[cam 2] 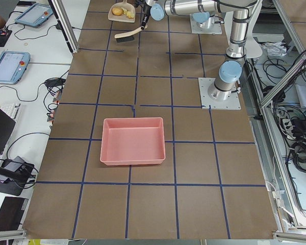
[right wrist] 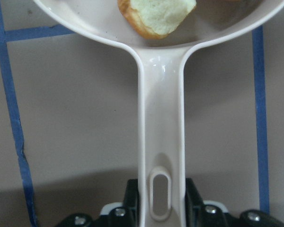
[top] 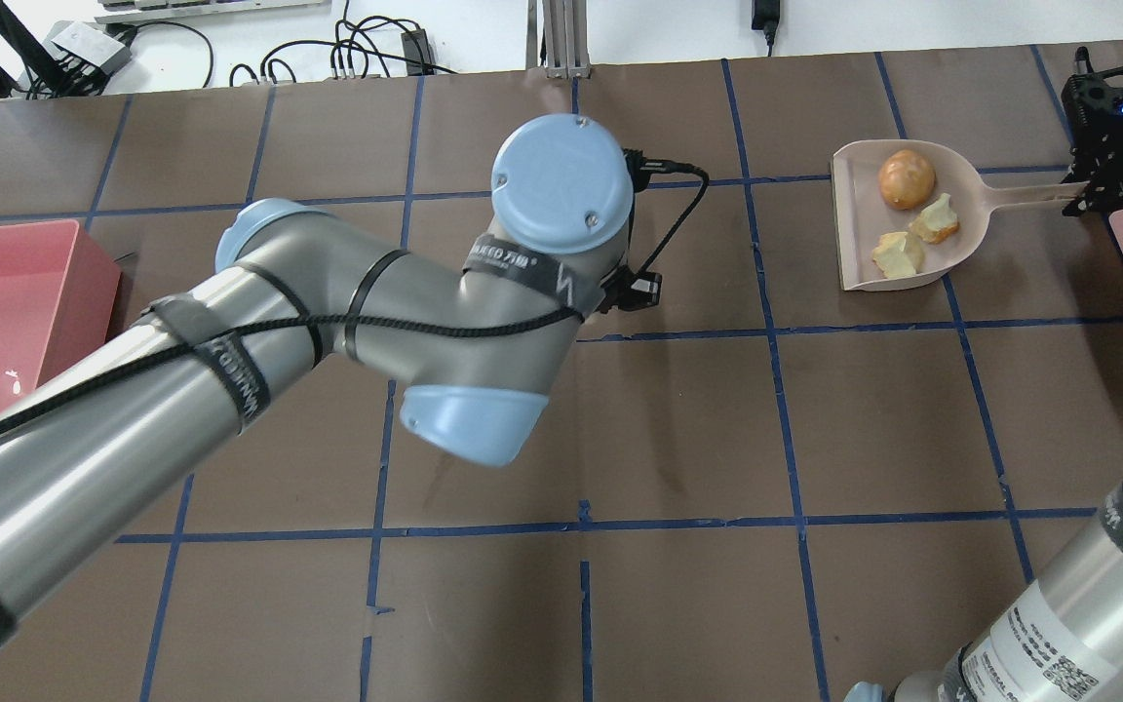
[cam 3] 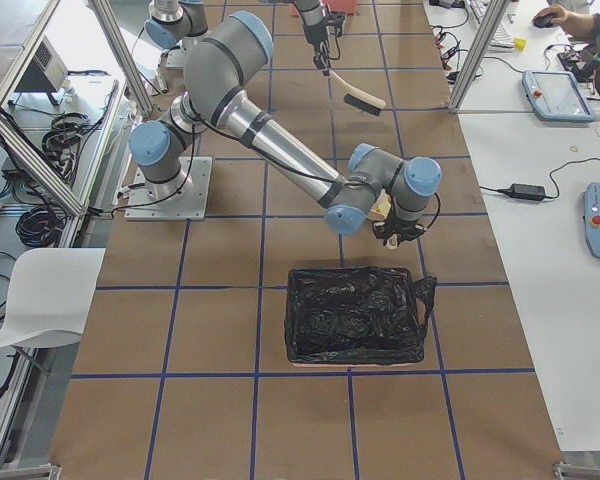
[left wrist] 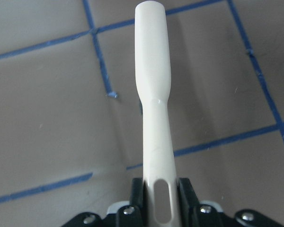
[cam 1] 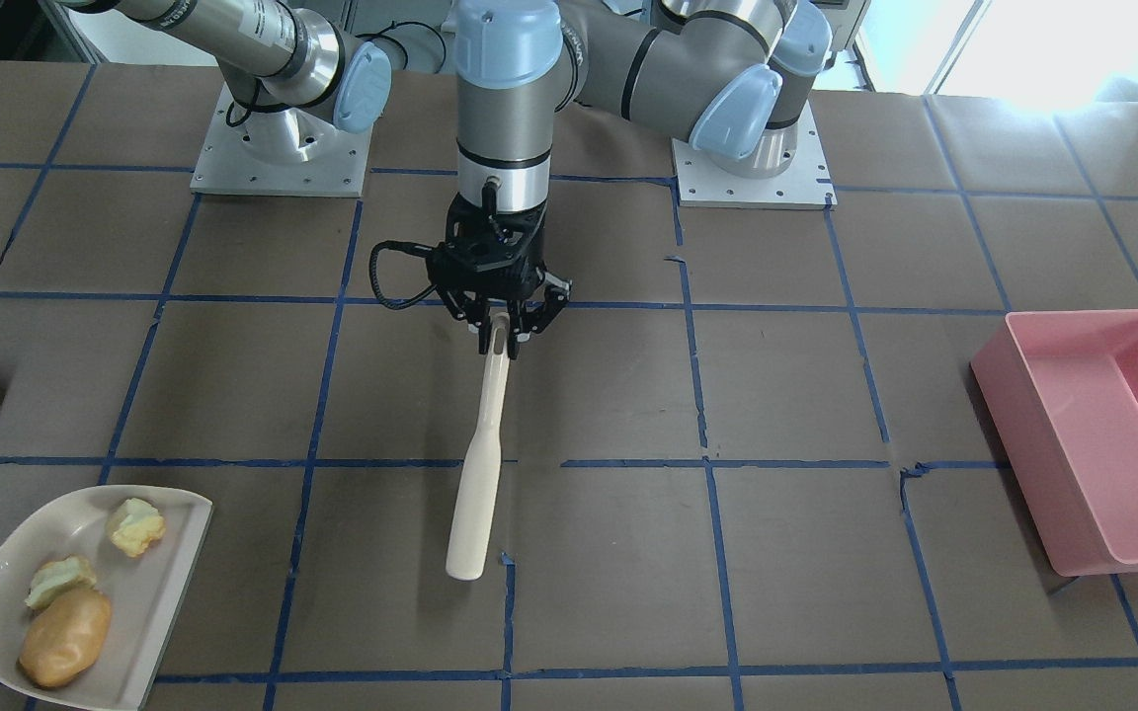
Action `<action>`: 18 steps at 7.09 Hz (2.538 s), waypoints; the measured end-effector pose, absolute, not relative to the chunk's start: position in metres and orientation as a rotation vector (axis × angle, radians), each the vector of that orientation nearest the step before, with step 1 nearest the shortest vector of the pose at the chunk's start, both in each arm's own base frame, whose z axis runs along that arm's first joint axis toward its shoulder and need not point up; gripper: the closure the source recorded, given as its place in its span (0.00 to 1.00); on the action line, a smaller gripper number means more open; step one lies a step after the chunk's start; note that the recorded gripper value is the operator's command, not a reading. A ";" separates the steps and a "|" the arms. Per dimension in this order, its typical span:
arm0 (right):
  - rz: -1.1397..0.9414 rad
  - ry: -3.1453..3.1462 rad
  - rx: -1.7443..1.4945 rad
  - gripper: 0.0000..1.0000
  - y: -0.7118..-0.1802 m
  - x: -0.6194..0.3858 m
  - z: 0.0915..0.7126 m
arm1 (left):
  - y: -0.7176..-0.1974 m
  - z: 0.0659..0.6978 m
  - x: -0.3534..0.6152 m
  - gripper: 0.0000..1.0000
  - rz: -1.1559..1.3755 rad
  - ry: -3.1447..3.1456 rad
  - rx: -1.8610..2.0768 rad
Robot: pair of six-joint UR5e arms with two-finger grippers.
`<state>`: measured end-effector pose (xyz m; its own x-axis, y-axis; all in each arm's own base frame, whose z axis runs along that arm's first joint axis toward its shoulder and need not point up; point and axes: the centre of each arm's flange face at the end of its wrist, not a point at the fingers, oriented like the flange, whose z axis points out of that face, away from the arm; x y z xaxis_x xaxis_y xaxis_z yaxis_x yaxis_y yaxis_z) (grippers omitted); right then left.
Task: Sweep and dump trash in nearest bin
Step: 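Pull the brush back with the left gripper while the right lifts the dustpan, then carry the dustpan outward over the black trash bin with the right gripper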
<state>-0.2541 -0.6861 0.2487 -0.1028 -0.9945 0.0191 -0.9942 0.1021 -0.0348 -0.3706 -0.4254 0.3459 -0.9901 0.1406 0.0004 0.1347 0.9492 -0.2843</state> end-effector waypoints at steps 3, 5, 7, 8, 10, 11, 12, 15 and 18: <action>-0.197 2.338 -2.021 1.00 -0.680 -0.271 0.251 | -0.321 0.330 -0.352 1.00 0.403 -3.080 0.011; -0.258 2.342 -1.966 1.00 -0.672 -0.282 0.256 | -0.278 0.324 -0.372 1.00 0.563 -3.060 -0.033; -0.294 2.353 -1.918 1.00 -0.664 -0.288 0.269 | -0.265 0.325 -0.378 1.00 0.666 -3.016 -0.067; -0.300 2.356 -1.910 1.00 -0.663 -0.288 0.272 | -0.263 0.322 -0.375 1.00 0.671 -3.019 -0.084; -0.327 2.364 -1.896 1.00 -0.662 -0.293 0.278 | -0.251 0.303 -0.365 1.00 0.726 -2.984 -0.108; -0.338 2.379 -1.885 1.00 -0.657 -0.299 0.290 | -0.246 0.297 -0.360 1.00 0.781 -2.949 -0.110; -0.349 2.400 -1.867 1.00 -0.649 -0.304 0.305 | -0.242 0.292 -0.356 1.00 0.814 -2.941 -0.113; -0.410 2.456 -1.763 1.00 -0.623 -0.326 0.343 | -0.233 0.276 -0.347 1.00 0.813 -2.968 -0.125; -0.402 2.542 -1.680 1.00 -0.571 -0.368 0.398 | -0.229 0.264 -0.344 1.00 0.782 -2.995 -0.122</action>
<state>-0.3683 -0.5710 0.3979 -0.4009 -0.9120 0.0867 -0.8943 0.3691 -0.2531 -0.3442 -0.2291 0.2637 -0.9960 0.0870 0.0227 0.0647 0.8695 -0.4897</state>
